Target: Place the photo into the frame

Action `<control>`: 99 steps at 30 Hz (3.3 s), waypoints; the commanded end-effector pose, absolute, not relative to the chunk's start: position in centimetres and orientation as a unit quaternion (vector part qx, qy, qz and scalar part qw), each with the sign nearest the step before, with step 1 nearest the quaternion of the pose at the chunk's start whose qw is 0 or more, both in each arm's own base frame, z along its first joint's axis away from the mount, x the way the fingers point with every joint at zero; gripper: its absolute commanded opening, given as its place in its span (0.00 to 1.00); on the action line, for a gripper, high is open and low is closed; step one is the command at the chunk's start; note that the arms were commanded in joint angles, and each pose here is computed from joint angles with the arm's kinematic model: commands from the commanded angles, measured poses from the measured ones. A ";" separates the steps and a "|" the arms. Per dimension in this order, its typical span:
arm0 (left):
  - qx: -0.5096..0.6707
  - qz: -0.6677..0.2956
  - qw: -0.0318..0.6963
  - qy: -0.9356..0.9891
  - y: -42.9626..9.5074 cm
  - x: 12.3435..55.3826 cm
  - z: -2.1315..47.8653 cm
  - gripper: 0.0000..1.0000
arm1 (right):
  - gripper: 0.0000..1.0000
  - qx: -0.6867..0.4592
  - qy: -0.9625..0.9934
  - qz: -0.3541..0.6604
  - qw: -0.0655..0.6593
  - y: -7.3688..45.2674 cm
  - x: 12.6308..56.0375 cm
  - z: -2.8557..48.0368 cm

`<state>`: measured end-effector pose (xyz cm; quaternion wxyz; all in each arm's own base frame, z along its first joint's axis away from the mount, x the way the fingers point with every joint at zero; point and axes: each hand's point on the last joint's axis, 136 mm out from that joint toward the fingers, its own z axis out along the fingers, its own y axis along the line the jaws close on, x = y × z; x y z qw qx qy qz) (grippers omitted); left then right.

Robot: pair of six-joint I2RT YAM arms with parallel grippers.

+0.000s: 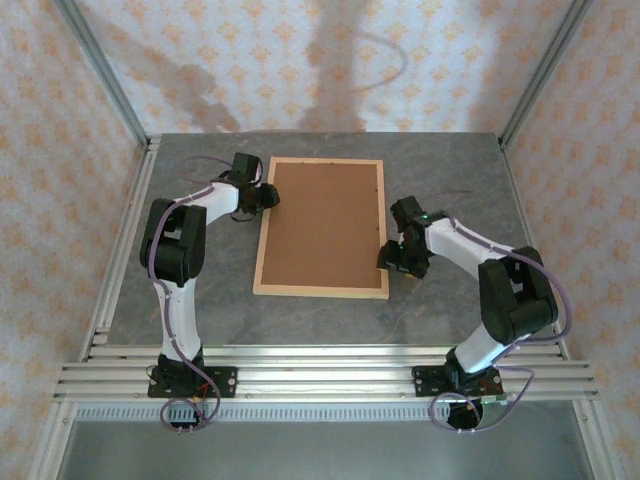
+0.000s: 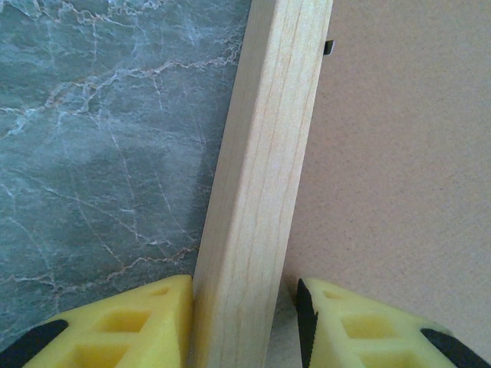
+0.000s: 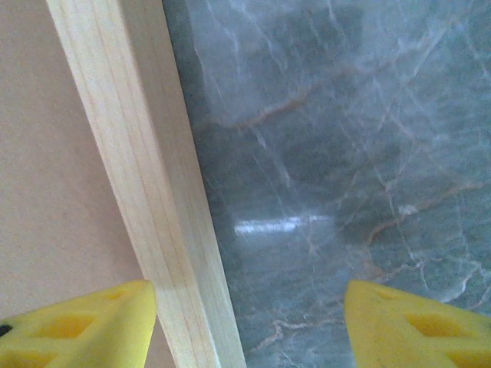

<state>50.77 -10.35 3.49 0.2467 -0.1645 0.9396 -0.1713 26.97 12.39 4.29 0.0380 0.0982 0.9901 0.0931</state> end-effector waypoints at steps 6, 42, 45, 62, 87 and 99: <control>-0.179 -0.150 0.179 0.956 -9.7 47.2 1.0 0.40 | 0.66 0.103 0.991 0.087 0.020 12.2 25.9 3.6; -0.183 -0.151 0.175 0.956 -9.7 46.4 1.0 0.40 | 0.66 0.123 0.984 0.122 -0.031 14.2 25.3 -2.3; -0.183 -0.151 0.176 0.955 -9.6 46.4 1.1 0.40 | 0.66 0.116 0.984 0.135 -0.006 14.7 26.6 -0.3; -0.176 -0.148 0.204 0.952 -8.7 46.8 4.8 0.66 | 0.67 0.074 0.978 0.154 0.117 14.5 36.3 7.9; -0.218 -0.142 0.230 0.938 -5.5 47.2 5.4 0.96 | 0.26 0.080 0.977 0.160 0.113 14.8 43.4 2.5; -0.208 -0.078 0.251 0.942 -1.9 51.4 7.2 0.96 | 0.18 0.029 0.981 0.172 0.088 17.0 41.6 1.5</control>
